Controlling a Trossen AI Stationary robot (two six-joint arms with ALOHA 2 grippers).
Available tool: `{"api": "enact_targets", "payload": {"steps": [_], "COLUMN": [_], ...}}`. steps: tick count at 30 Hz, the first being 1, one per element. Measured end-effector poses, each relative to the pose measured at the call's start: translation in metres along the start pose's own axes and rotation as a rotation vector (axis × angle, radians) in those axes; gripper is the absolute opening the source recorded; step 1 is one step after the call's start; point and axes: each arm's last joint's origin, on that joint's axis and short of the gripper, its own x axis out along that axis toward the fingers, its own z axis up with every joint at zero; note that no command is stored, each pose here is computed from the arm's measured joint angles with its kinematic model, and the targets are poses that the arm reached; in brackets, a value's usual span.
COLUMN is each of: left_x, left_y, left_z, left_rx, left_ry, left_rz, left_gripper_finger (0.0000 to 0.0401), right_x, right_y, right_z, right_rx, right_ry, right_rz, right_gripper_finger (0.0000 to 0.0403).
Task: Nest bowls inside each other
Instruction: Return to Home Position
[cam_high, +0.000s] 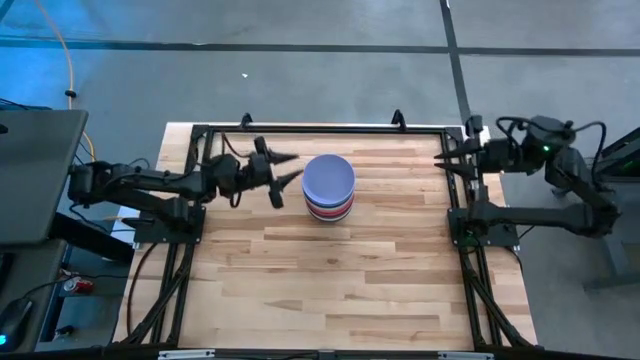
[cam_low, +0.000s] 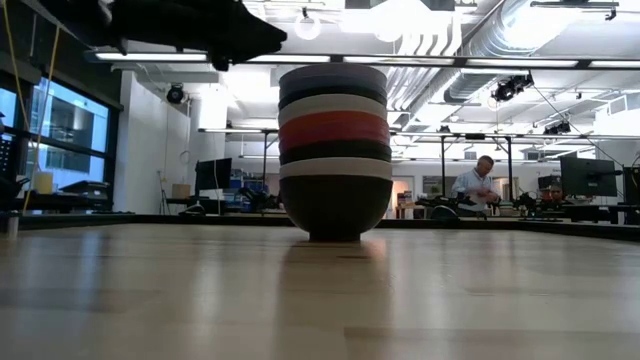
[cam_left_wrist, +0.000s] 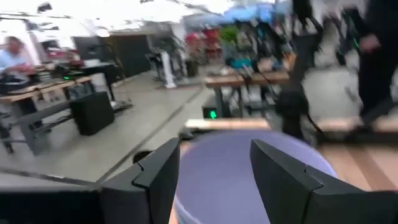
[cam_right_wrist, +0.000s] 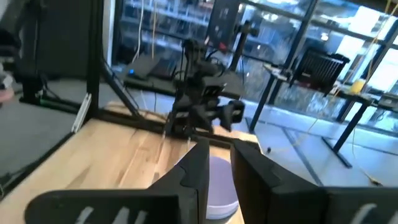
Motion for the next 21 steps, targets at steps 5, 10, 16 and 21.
{"api": "enact_targets", "payload": {"steps": [5, 10, 16, 21], "left_x": [-0.014, -0.041, -0.077, -0.105], "left_y": [-0.009, -0.008, -0.001, 0.005], "left_z": [0.004, 0.027, 0.051, 0.062], "left_rx": [0.059, 0.067, 0.065, 0.058], "left_ry": [0.064, -0.010, -0.116, -0.174], "left_rz": [-0.062, -0.112, -0.130, -0.144], "left_gripper_finger": [0.0184, 0.0184, 0.0184, 0.0184], "right_x": [-0.011, -0.015, -0.006, 0.003], "right_y": [0.008, 0.013, 0.014, 0.015], "right_z": [-0.016, -0.026, -0.042, -0.054], "right_rx": [0.011, -0.004, 0.012, 0.032], "right_ry": [-0.052, -0.109, -0.095, -0.070], "right_rz": [-0.015, -0.031, -0.027, -0.020], "right_gripper_finger": [0.0059, 0.0059, 0.0059, 0.0059]}}
